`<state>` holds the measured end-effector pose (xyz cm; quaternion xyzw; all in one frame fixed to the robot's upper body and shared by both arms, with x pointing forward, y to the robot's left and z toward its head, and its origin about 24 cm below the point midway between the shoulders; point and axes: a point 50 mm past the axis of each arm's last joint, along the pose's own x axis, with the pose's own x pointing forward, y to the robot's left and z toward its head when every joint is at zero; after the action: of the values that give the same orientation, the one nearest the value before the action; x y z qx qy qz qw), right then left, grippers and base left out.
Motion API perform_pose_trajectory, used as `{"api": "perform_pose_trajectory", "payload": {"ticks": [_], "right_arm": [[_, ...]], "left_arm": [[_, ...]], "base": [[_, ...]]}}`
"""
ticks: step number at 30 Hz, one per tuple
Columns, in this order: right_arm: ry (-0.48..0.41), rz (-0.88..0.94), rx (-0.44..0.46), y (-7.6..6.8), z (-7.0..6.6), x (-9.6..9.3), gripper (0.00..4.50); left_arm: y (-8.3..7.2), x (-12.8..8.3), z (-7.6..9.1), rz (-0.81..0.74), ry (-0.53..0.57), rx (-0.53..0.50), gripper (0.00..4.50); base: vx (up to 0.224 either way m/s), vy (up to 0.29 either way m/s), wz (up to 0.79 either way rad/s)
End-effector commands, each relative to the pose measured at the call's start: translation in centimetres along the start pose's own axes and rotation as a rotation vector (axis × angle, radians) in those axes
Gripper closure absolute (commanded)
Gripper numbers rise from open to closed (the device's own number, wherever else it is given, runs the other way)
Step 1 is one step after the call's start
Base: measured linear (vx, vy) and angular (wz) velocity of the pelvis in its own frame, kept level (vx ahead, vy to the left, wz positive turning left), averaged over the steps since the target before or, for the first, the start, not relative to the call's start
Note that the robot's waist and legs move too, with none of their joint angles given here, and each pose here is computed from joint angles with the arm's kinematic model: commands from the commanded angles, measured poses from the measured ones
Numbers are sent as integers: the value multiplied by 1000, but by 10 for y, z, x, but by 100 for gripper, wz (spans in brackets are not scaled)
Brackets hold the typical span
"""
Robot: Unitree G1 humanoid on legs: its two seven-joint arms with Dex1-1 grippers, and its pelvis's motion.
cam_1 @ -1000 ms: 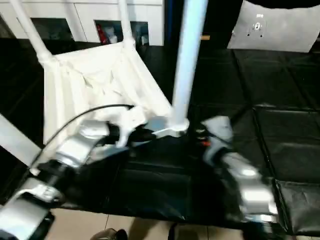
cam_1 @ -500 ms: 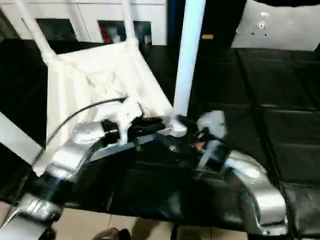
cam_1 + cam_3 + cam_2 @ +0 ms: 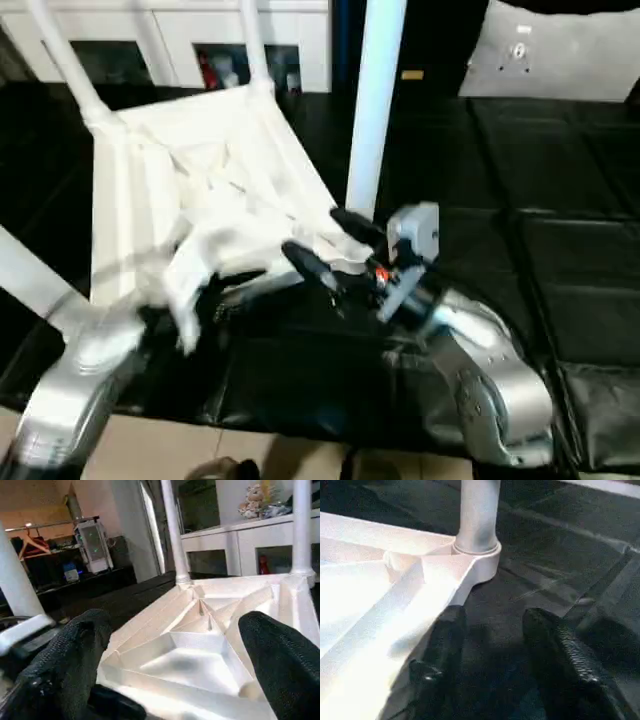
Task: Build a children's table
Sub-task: Rotate leg to tighten, then rotate table base
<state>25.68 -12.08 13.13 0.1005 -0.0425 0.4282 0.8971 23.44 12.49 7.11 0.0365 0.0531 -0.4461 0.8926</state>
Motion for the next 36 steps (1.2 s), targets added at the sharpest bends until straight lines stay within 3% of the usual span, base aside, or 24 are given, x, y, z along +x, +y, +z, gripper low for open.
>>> {"api": "perform_pose_trajectory", "payload": {"ticks": [1,4,7,13,19,20,21,22,24,28,31,36], "right_arm": [[23,-60,-35,-6,-4,9,0],[43,-102,-47,-11,-7,13,0],[50,-203,-26,-20,-11,30,0],[56,-359,-56,-37,-18,40,0],[40,-551,-104,-70,-11,24,0],[36,-611,-132,-83,-8,16,0],[36,-615,-135,-83,-8,15,0],[41,-668,-178,-93,-5,7,0],[67,-681,-235,-100,-6,0,0],[81,-680,-242,-102,-9,-10,0],[86,-635,-229,-97,-12,-13,0],[210,-471,-192,-73,-36,-25,0]], "left_arm": [[-3,-11,5,26,-5,13,210],[-7,-22,2,32,13,-2,180],[-14,-60,-6,0,93,-37,157],[-19,-99,-16,-16,189,-74,157],[-16,-136,-16,17,258,-125,157],[-6,-145,-12,70,241,-95,157],[-5,-145,-11,73,240,-93,157],[6,-151,-6,112,225,-63,157],[17,-152,2,132,211,-38,157],[33,-148,20,150,143,0,149],[40,-138,32,130,90,13,123],[46,-99,41,-2,7,18,87]], "base": [[0,0,0],[0,0,0],[0,0,0],[0,0,0],[0,0,0],[0,0,0],[0,0,0],[0,0,0],[0,0,0],[0,0,0],[0,0,0],[0,0,0]]}}
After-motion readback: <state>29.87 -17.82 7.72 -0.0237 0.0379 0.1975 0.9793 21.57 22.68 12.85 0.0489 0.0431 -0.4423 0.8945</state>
